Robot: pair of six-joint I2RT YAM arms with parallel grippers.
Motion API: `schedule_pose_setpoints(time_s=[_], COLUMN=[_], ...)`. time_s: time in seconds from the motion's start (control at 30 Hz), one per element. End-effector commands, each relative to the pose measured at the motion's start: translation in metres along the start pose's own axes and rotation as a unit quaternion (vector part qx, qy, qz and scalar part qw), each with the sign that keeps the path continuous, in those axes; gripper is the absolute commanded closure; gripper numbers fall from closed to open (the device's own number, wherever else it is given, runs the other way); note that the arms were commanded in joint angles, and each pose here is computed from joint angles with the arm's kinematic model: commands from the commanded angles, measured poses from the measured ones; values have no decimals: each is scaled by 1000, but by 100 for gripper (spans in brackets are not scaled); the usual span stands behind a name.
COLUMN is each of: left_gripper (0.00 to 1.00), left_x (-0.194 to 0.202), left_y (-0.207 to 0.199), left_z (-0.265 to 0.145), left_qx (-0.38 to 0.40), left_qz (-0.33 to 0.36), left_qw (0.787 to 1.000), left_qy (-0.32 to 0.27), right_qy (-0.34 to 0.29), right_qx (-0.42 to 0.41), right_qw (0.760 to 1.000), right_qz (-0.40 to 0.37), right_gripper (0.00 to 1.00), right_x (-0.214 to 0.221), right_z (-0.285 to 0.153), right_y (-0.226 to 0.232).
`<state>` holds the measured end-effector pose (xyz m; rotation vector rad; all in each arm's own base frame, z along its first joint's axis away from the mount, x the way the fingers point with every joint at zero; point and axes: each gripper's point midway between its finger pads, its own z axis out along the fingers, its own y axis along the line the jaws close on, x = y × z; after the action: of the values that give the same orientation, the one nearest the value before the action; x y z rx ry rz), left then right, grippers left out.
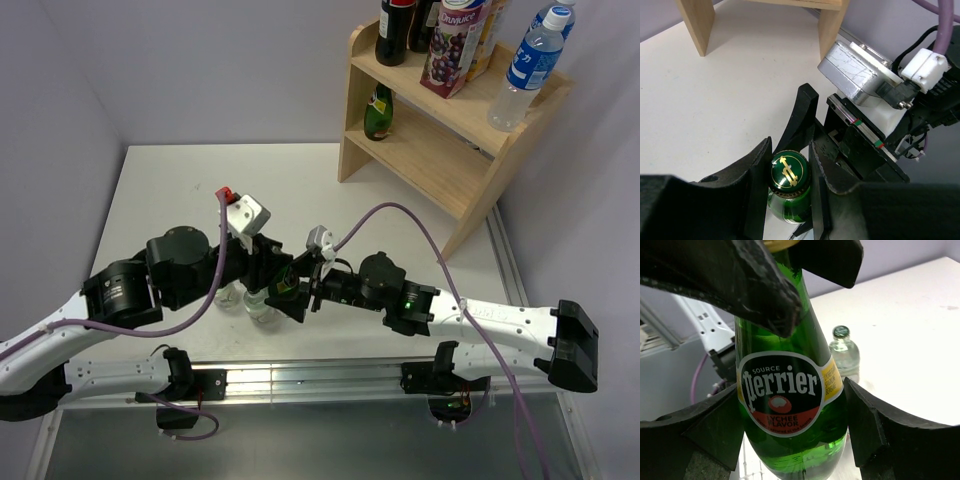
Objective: Place and organize the beverage onto the shelf
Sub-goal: Place the drink on the shelf.
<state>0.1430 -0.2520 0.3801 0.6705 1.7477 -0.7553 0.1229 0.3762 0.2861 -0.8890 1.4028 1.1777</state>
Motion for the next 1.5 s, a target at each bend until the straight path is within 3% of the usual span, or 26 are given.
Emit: schedule_pose_setpoints(time_s=[0.0, 0.07, 0.13, 0.33, 0.57, 1.0, 1.2, 1.47], left_gripper=[100, 100, 100, 100, 100, 100, 100, 100], left_x=[-84, -84, -89, -97, -103, -112, -107, -105], left_y=[10, 13, 12, 5, 3, 2, 0, 1], left_z=[-10, -5, -3, -1, -4, -5, -1, -2], left_qx=[-39, -52, -52, -36, -31, -31, -28, -26], left_qz=[-22, -16, -14, 6, 22, 29, 33, 32], left_qw=[989, 989, 988, 989, 989, 989, 989, 989], left_qy=[-140, -139, -142, -142, -141, -141, -139, -144], right_qy=[-27, -31, -37, -32, -19, 3, -7, 9], right_qx=[13, 13, 23, 27, 51, 17, 20, 40], right_qw=[999, 999, 999, 999, 998, 1000, 1000, 999], right_qz=[-23, -31, -29, -35, -29, -17, -15, -18], right_gripper=[56, 69, 72, 42, 33, 22, 10, 10], right_x=[-27, -30, -30, -29, -15, 1, 0, 7], right_z=[-9, -13, -16, -20, -19, -10, -13, -9], right_y=[1, 1, -2, -3, -14, -4, -5, -13])
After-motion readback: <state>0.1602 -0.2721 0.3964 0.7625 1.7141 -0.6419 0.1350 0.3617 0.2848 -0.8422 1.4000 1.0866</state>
